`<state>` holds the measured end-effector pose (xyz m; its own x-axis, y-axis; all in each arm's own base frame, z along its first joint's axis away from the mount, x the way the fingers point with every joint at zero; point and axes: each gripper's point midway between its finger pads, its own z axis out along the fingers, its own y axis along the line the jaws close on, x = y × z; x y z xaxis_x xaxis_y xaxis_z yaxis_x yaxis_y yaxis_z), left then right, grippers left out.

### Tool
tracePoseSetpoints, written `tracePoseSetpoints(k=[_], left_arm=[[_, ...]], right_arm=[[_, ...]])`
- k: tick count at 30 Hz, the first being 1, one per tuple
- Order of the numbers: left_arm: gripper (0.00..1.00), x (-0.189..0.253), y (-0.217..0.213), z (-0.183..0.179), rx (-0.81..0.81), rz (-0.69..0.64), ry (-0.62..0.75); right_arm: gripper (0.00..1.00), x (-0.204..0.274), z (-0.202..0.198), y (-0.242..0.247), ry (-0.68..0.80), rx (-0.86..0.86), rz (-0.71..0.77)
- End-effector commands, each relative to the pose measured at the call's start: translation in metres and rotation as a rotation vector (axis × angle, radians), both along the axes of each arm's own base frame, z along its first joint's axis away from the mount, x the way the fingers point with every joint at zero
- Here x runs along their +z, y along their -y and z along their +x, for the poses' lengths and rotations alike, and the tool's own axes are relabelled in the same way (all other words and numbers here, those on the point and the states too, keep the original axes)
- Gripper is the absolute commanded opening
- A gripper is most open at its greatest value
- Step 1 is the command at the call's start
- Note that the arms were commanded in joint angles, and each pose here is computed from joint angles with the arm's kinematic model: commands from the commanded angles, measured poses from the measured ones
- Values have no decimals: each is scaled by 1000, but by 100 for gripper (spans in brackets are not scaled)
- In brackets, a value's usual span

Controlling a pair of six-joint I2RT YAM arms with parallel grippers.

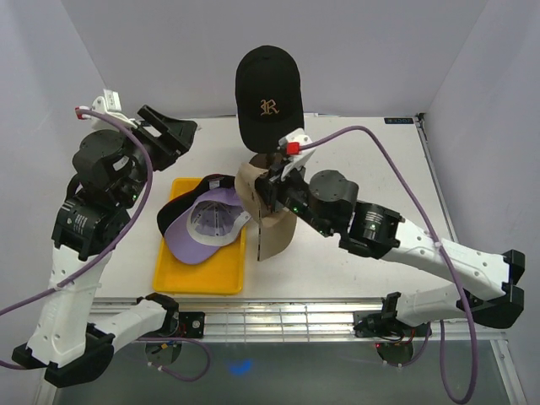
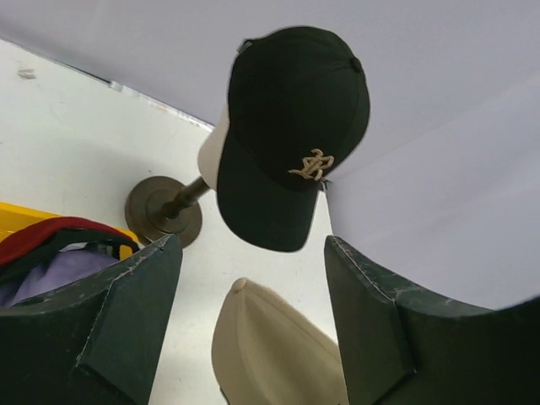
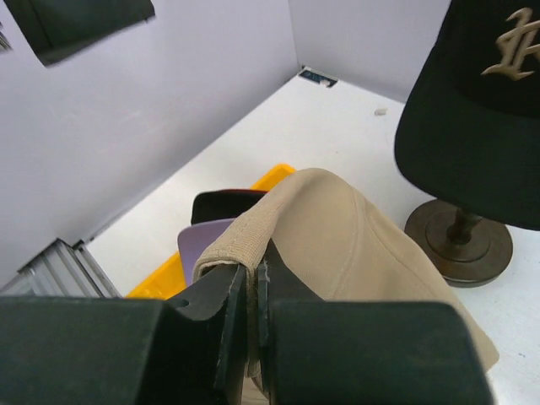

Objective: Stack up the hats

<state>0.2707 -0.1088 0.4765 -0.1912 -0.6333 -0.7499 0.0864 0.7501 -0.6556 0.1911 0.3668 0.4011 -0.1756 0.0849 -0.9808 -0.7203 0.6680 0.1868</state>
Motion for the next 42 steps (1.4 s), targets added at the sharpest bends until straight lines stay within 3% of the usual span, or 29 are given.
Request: tracePoseSetpoints(k=[1,5,6,8,9,16,19,27,42], left_arm=[[79,4,31,-5,-174,-8,25],[80,0,84,-29,-508,-85,104],[80,-20,93,-28,-548,-115,62],[81,-10,102,-38,-622,-171,142],[82,-27,109,-42,-675,-190,119],[89,-2,121,-68,-843,-278,293],[92,3,124,-81,-914,-262,350],[93,26,120,-116,-1008,-115,548],[89,22,110,-108,-934,135,531]], right_arm=[[8,59,-1,38,76,-75,188],[8,84,-4,69,100,-116,261],[8,96,-6,76,113,-120,284],[8,115,-8,89,132,-132,324],[8,123,-9,94,142,-138,338],[8,191,-24,118,191,-99,471],[8,194,-20,109,193,-105,435],[8,194,0,110,212,-223,352],[8,183,14,96,207,-271,271]])
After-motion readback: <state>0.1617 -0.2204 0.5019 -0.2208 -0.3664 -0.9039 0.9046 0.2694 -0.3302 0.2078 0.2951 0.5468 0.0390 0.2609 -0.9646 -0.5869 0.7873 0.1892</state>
